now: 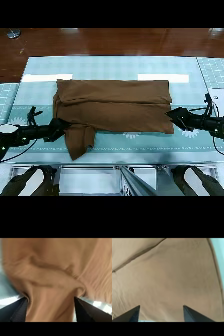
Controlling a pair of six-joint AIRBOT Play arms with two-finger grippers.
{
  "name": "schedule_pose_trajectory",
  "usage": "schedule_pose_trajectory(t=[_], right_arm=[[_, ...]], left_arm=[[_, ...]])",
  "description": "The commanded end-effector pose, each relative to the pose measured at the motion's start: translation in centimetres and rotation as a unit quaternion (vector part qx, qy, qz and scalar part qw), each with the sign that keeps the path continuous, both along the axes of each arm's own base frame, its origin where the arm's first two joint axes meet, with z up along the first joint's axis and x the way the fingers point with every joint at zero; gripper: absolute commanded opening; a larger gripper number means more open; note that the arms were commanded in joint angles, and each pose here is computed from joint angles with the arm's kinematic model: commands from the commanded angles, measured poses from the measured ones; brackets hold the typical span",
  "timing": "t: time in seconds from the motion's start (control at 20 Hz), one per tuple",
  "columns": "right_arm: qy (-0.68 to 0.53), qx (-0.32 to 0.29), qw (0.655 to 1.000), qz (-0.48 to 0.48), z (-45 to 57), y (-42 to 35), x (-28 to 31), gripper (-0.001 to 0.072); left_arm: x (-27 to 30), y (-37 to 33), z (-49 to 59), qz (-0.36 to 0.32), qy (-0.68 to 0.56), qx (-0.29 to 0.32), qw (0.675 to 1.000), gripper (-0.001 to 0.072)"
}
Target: Fold the shirts.
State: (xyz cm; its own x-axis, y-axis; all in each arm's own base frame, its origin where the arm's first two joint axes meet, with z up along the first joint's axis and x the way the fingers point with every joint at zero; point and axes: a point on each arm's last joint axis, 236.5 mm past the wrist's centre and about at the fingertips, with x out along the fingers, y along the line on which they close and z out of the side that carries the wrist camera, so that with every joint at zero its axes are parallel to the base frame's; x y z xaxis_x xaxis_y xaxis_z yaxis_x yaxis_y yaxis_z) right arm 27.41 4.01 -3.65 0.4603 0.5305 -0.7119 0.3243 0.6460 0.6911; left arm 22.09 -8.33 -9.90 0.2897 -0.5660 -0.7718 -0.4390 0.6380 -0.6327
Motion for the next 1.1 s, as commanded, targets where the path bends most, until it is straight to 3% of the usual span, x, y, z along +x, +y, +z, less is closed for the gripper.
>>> schedule_pose_trajectory(t=[0.0,0.05,0.2,0.45,0.85,0.9,1.0,1.05], right_arm=[[0.016,-0.032,0.999,-0.028,-0.5,-2.8,-0.3,0.0623],[0.034,-0.053,0.997,-0.042,-1.2,-4.6,-1.0,0.0623],[0.141,-0.106,0.982,-0.060,-4.1,-7.9,-5.8,0.0623],[0.182,-0.094,0.979,-0.014,-5.8,-4.5,-7.8,0.0623],[0.150,-0.051,0.987,0.011,-6.9,-0.1,-2.1,0.0621],[0.143,-0.052,0.988,0.018,-6.6,0.0,-1.3,0.0535],[0.132,-0.053,0.989,0.050,-5.7,0.2,-0.5,0.0015],[0.127,-0.052,0.988,0.068,-5.0,0.3,-0.3,0.0025]], left_arm=[[1.1,-1.0,-0.6,-0.011,-0.034,0.028,0.999,0.0388],[1.4,-1.0,-0.3,-0.014,-0.038,0.027,0.999,0.0018],[2.5,-1.2,1.4,-0.042,-0.066,0.027,0.997,0.0026],[3.3,-2.0,3.8,-0.079,-0.089,0.015,0.993,0.0026],[3.3,-2.1,3.8,-0.080,-0.088,0.014,0.993,0.0027],[3.2,-2.1,3.9,-0.085,-0.090,0.013,0.992,0.0027],[3.7,-1.7,4.9,-0.104,-0.103,0.021,0.989,0.0027],[4.2,-1.3,5.6,-0.105,-0.111,0.026,0.988,0.0027]])
